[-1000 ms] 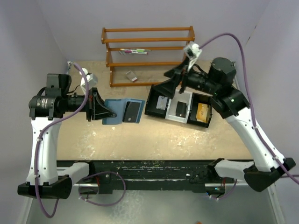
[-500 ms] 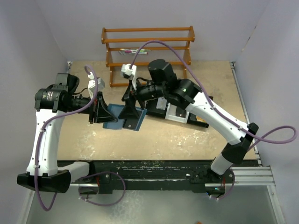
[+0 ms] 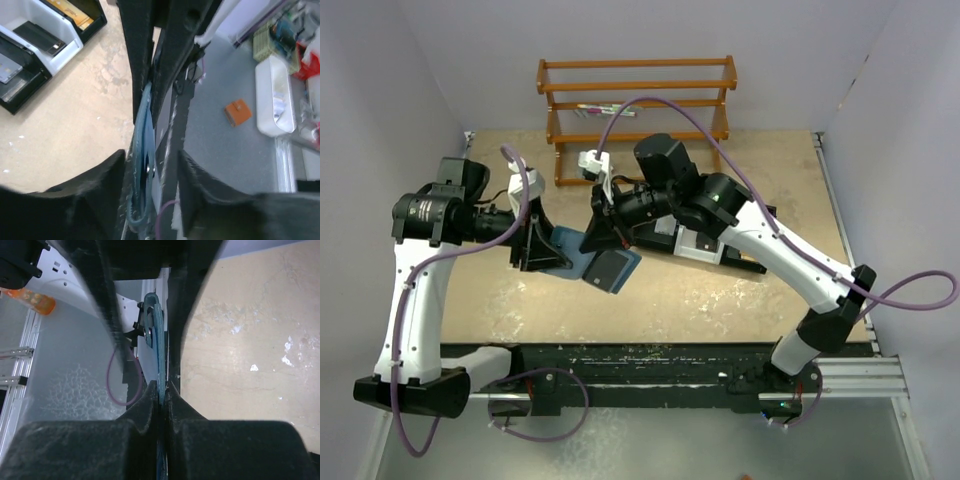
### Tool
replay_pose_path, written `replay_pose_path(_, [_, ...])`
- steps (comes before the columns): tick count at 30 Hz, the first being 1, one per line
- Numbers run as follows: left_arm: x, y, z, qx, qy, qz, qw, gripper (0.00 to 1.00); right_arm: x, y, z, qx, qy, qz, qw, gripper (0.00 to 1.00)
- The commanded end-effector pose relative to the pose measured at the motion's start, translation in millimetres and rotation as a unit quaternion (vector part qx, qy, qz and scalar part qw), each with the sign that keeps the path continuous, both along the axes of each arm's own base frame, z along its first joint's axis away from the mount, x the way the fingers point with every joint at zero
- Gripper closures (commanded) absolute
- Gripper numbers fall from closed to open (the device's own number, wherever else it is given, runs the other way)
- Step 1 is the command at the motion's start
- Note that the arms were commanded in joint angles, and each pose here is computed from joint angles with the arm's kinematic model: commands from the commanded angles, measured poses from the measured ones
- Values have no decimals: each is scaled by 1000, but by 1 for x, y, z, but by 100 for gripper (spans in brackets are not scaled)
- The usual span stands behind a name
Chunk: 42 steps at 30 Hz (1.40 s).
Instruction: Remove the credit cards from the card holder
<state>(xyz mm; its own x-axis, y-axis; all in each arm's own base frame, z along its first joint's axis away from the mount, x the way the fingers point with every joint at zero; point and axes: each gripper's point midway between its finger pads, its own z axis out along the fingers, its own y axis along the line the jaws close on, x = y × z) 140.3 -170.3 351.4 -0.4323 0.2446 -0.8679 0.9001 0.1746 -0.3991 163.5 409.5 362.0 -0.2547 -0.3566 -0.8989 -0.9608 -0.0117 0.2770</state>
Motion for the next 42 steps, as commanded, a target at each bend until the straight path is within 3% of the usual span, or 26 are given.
replay_pose_path(1, [-2, -5, 28, -31, -58, -1, 998, 25, 0, -5, 31, 44, -11, -24, 999, 100])
replay_pose_path(3, [3, -4, 32, -30, -57, 29, 997, 3, 10, -7, 44, 71, -12, -66, 995, 100])
replay_pose_path(4, [6, -3, 36, -31, -70, 44, 996, 0, 16, -9, 53, 91, -10, -92, 992, 100])
replay_pose_path(9, [12, 0, 57, -47, -117, 107, 986, 1, 32, -32, 99, 210, 42, -216, 953, 100])
replay_pose_path(14, [8, -6, 78, -86, -84, 114, 986, 1, 38, -66, 122, 334, 97, -292, 891, 100])
replay_pose_path(22, [5, -11, 114, -165, -43, 143, 975, 1, 38, -101, 145, 433, 142, -325, 829, 100])
replay_pose_path(29, [7, -13, 113, -189, -12, 144, 971, 1, 34, -114, 158, 497, 182, -309, 790, 100])
replay_pose_path(33, [10, -14, 106, -194, 10, 146, 970, 0, 31, -106, 160, 508, 205, -287, 786, 100])
replay_pose_path(42, [15, -15, 95, -204, 55, 139, 968, 16, 33, -90, 157, 529, 222, -273, 772, 100])
